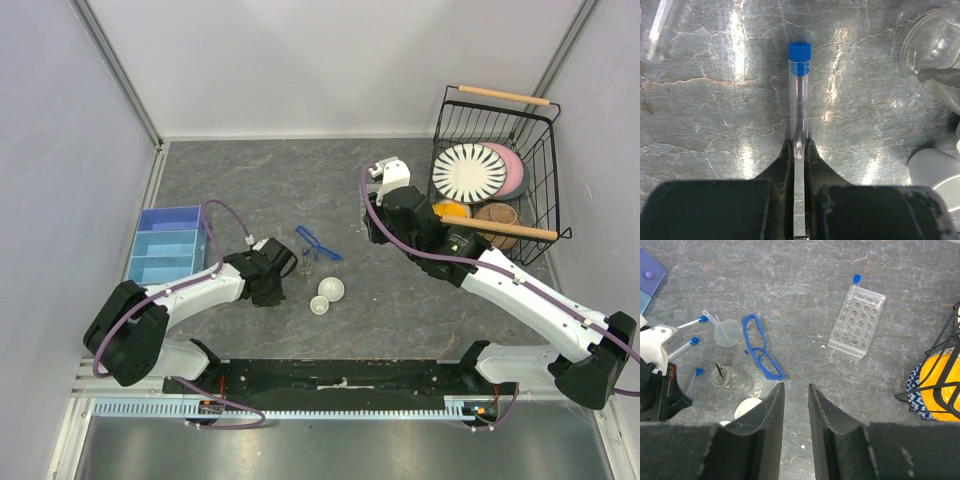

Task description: Organize the chemistry lab equipment

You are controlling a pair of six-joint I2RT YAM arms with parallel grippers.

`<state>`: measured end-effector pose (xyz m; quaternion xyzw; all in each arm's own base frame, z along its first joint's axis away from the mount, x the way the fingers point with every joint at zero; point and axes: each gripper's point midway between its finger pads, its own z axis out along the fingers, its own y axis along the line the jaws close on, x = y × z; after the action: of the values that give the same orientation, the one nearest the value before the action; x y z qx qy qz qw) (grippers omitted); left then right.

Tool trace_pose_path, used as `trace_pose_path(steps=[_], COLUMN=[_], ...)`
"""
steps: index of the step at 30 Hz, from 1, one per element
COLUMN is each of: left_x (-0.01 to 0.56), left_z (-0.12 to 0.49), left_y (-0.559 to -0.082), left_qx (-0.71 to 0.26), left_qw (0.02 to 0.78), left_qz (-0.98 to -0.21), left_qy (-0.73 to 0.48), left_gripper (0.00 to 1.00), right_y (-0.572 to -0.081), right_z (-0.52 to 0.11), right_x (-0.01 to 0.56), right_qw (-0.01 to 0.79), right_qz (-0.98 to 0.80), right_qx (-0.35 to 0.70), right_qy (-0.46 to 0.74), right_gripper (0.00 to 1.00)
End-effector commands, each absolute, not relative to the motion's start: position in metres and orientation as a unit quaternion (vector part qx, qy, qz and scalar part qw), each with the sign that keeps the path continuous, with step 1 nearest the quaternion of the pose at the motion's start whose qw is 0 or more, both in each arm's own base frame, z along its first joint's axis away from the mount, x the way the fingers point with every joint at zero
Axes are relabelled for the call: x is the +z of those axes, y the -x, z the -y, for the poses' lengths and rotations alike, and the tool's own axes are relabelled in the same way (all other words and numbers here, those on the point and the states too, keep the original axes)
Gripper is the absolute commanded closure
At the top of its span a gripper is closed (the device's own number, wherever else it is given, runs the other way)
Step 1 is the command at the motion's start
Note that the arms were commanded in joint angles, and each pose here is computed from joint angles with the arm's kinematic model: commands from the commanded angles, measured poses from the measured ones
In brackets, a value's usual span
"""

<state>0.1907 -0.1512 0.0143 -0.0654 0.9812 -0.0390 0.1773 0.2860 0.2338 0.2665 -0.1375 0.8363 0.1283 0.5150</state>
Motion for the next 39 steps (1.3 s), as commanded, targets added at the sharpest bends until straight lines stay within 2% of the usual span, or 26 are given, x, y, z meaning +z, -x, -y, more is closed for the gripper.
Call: trace_pose_path(steps=[1,9,17,24,28,39], left_x=[0.015,0.038,0.126,0.174,0.191,0.252], left_z=[0.156,0.187,0.213,0.231,0.241,0.258], left_y=[-0.193,-0.174,-0.157,-0.121,-0.105,-0.046], left_qx=[-0.038,-0.083,-0.191,-0.305,-0.356,-0.521], left_qw=[0.183,0.173,0.237,0.244,0.236,0.221], left_qz=[-0.981,-0.980,-0.941,-0.887,-0.856,-0.716], left_qy=[0.046,-0.043,-0.150,-0.244,-0.290,-0.409], left_gripper=[0.98,0.98,0.98,0.98,0.98,0.98], right_y=[-0.284,-0.285,-0.273,-0.232,-0.189,-0.100], right_z=[-0.230,-0.233,-0.233,-0.247,-0.263,-0.271], right_x=[0.290,0.290,0.297,0.295,0.300,0.308], right_qw=[0.536,0.534,0.528,0.489,0.445,0.345], right_qz=[-0.824,-0.826,-0.823,-0.812,-0.787,-0.720], right_qx=[0.135,0.130,0.144,0.233,0.330,0.508], right_qy=[0.122,0.125,0.152,0.218,0.272,0.324], right_gripper=[0.68,0.68,0.65,0.49,0.34,0.30])
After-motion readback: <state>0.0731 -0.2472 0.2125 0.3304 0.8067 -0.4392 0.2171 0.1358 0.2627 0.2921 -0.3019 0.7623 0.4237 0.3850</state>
